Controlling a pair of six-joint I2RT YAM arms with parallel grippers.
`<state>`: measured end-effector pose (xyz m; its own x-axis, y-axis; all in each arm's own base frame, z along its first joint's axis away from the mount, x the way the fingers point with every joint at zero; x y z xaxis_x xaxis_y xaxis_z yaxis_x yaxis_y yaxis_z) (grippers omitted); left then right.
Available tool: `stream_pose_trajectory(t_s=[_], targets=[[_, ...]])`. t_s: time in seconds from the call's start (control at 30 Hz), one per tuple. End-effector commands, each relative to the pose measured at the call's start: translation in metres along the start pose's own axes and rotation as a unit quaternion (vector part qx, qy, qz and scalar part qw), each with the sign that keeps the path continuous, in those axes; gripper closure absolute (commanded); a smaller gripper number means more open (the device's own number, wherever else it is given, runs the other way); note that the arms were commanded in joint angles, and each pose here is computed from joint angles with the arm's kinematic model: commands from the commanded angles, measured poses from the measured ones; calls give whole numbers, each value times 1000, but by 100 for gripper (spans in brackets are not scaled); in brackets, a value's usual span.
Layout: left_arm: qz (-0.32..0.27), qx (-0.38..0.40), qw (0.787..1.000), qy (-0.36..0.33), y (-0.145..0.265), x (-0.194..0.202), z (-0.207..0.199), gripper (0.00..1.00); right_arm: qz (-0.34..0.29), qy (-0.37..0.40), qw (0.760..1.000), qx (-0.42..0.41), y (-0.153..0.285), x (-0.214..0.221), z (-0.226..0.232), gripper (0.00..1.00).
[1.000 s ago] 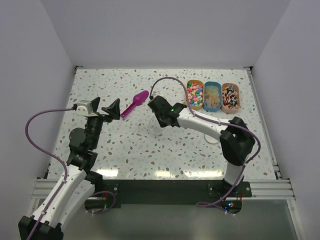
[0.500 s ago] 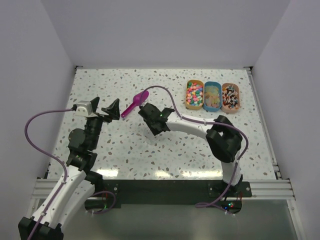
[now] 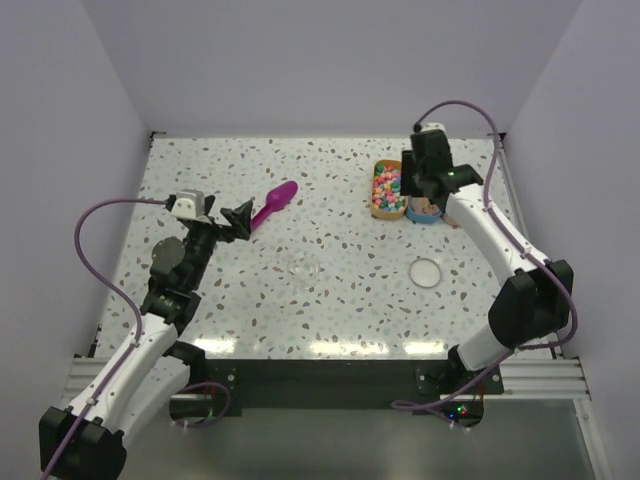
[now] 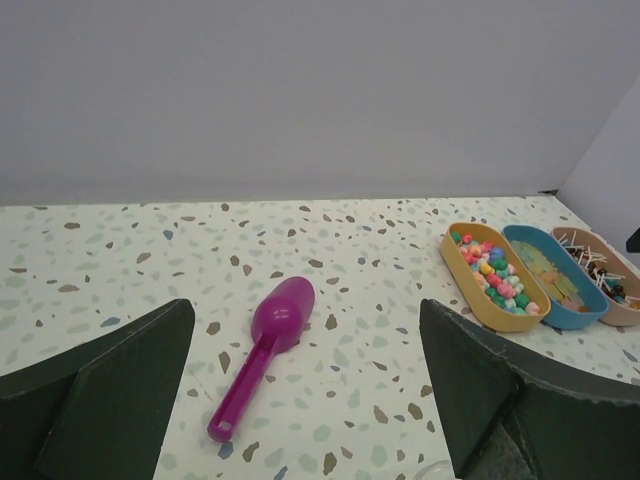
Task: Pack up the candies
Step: Pick up the storage box at the center of the board.
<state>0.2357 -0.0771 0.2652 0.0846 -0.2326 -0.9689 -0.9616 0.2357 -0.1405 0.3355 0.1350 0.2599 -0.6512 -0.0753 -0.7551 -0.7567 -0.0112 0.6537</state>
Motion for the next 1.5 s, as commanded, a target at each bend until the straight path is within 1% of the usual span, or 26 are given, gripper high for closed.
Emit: stream_pose_trajectory(t_s=[0.0,0.03,0.07,0.1,0.13,0.17,0.23,0.27,0.33,0.37,0.43,0.47,0.6,0.7,0.8,1.0,1.13,1.33,1.37,1.4,1.47], targets=[[-26,25,999,-7,-3,-22,-8,0,18,-42,998,54,-17,-5,-52,50],[-23,25,999,-7,-3,-21,-8,0,25,-67,994,77,-28,-6,-77,50],[-23,24,999,-9,-3,-21,-8,0,30,-80,993,84,-36,-5,-89,50],[-25,22,999,-13,-4,-22,-7,0,29,-94,992,75,-43,-6,-97,50],[-24,20,999,-14,-4,-22,-7,0,42,-105,990,83,-57,-2,-109,51],[-24,18,999,-17,-5,-22,-6,0,46,-122,987,99,-64,-1,-131,51],[-20,20,999,-17,-5,-21,-7,0,51,-125,986,92,-76,-3,-144,52],[-18,21,999,-18,-6,-21,-7,0,64,-140,982,110,-88,4,-166,53],[-16,24,999,-19,-5,-20,-8,0,53,-165,979,104,-103,0,-181,54],[-17,24,999,-20,-4,-21,-8,0,71,-185,973,114,-117,11,-196,56],[-13,22,999,-24,-4,-21,-8,0,65,-207,968,127,-126,8,-214,59],[-11,24,999,-27,-4,-20,-9,0,69,-208,967,128,-137,12,-218,59],[-5,28,999,-36,-4,-21,-13,0,71,-195,965,159,-152,11,-235,60],[17,33,998,-43,-7,-12,-16,0,85,-186,965,163,-163,18,-245,60],[27,45,997,-49,-7,-11,-20,0,87,-176,967,164,-173,19,-255,66],[34,51,997,-54,-7,-9,-23,0,91,-165,970,153,-191,26,-257,66],[39,51,996,-54,-8,-6,-23,0,100,-152,971,153,-199,33,-259,71],[43,61,996,-48,-10,-3,-25,0,105,-149,973,141,-205,45,-266,83],[46,62,996,-47,-10,-1,-25,0,100,-150,974,137,-205,43,-266,87],[45,63,996,-47,-10,-1,-25,0,101,-150,974,138,-205,44,-267,95],[47,63,996,-46,-11,-1,-26,0,101,-149,974,141,-202,43,-268,99]])
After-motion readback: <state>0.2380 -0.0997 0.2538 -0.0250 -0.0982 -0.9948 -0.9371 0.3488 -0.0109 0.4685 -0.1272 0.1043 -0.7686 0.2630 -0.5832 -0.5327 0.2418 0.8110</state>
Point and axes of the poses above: each gripper's point midway between its finger pads, its own y axis back along the fingers, its own z axis along the line the jaws close on, x = y × z, the point moved 8 cm from there along y, back along the fingers
